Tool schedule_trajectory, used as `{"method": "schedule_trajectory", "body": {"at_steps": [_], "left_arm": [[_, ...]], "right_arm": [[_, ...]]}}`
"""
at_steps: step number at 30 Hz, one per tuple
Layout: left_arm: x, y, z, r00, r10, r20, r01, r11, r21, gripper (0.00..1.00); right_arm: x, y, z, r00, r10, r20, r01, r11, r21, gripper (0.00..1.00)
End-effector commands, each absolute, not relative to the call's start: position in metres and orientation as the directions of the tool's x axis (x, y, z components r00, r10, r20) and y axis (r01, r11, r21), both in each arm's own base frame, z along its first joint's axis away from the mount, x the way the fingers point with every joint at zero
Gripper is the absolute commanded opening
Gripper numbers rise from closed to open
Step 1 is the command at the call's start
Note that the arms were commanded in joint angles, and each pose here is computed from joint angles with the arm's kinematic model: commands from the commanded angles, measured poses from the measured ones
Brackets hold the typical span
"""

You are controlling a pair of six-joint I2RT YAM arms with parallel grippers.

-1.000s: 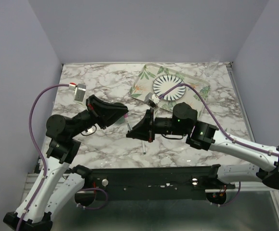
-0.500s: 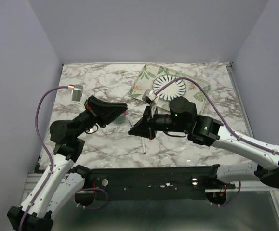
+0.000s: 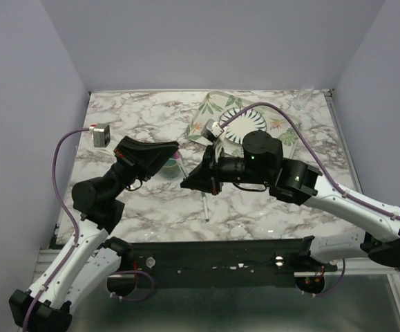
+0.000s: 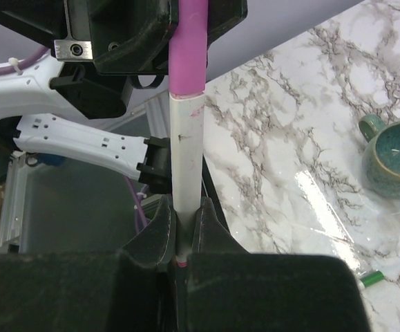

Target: Insert the pens into the pen caps

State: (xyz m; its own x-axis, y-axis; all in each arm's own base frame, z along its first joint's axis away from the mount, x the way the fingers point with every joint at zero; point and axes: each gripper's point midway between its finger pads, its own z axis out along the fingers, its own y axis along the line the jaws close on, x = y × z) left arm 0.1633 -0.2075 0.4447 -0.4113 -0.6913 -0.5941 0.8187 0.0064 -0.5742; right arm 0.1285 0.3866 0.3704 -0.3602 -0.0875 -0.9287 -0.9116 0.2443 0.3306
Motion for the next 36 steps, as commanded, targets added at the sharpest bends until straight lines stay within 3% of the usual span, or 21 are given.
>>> {"method": "schedule_trajectory", "body": {"at_steps": [1, 13, 21, 26, 32, 36], "left_arm": [[0.148, -0.241, 0.369, -0.605, -0.435, -0.667, 0.735, 0.017, -0.678, 0.0], [0.148, -0.252, 0.348, -0.628, -0.394, -0.671, 0.71, 0.063, -0.702, 0.0], [0.129, -0.269, 0.356, -0.695, -0.387, -0.606, 0.689, -0.117, -0.716, 0.0], [0.135, -0.278, 0.343, -0.682, -0.359, -0.637, 0.692, -0.035, -0.721, 0.0], [0.13, -0.289, 0.343, -0.686, -0.316, -0.655, 0.705, -0.067, -0.706, 0.0], [0.134, -0.294, 0.335, -0.683, -0.283, -0.673, 0.699, 0.012, -0.715, 0.0]], "right_arm": [[0.146, 0.366, 0.547, -0.097, 0.377, -0.921, -0.953, 0.232, 0.195, 0.01], [0.166, 0.355, 0.577, 0.038, 0.365, -0.93, -0.926, 0.363, 0.105, 0.01], [0.165, 0.347, 0.601, 0.109, 0.486, -0.867, -0.928, 0.362, 0.086, 0.01], [0.153, 0.34, 0.616, 0.153, 0.538, -0.829, -0.947, 0.319, 0.032, 0.01], [0.141, 0.329, 0.644, 0.112, 0.605, -0.788, -0.963, 0.261, 0.063, 0.01], [0.163, 0.331, 0.645, 0.187, 0.526, -0.83, -0.923, 0.383, 0.034, 0.01]]}}
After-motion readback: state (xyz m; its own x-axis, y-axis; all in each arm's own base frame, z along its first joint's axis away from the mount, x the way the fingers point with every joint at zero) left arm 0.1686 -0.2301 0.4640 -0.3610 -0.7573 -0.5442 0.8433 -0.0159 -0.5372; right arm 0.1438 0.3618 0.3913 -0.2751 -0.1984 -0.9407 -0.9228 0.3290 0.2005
